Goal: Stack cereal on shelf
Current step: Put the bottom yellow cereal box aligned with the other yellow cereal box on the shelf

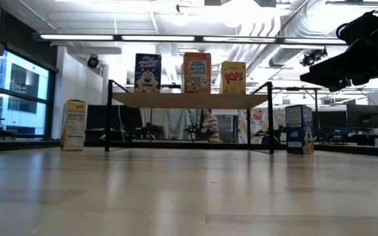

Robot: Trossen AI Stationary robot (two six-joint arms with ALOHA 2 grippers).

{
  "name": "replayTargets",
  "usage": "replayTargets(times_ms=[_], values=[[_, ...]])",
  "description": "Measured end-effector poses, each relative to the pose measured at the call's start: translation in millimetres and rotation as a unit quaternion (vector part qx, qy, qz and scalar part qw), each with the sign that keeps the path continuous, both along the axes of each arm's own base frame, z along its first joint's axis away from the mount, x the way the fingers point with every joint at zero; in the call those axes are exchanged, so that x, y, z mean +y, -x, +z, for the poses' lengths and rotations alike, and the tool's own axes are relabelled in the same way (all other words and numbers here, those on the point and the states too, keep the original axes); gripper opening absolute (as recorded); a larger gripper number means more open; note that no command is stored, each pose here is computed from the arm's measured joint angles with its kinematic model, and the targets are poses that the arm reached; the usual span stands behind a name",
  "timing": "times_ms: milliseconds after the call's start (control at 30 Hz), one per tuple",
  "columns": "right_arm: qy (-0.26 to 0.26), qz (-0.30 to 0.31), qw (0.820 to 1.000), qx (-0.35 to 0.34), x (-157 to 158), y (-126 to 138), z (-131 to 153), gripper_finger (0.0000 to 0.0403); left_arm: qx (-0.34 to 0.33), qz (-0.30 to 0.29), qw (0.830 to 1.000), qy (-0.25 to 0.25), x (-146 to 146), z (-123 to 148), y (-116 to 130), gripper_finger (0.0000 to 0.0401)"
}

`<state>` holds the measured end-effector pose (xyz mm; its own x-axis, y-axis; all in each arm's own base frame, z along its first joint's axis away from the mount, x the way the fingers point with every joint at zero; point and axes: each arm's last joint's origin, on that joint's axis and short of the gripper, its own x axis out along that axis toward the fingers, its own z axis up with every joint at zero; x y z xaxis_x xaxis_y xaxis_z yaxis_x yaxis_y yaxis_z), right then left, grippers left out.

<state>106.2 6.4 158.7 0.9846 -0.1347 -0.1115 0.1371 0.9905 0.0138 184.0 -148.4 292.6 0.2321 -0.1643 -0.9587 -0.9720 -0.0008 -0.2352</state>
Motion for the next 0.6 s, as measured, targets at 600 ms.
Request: replayTargets(times_ms=[600], values=[[0.000, 0.000, 1.000, 0.000, 0, 0, 0, 0.0227, 0.021, 0.089, 0.995, 0.033, -46, -22, 2, 0.0251]])
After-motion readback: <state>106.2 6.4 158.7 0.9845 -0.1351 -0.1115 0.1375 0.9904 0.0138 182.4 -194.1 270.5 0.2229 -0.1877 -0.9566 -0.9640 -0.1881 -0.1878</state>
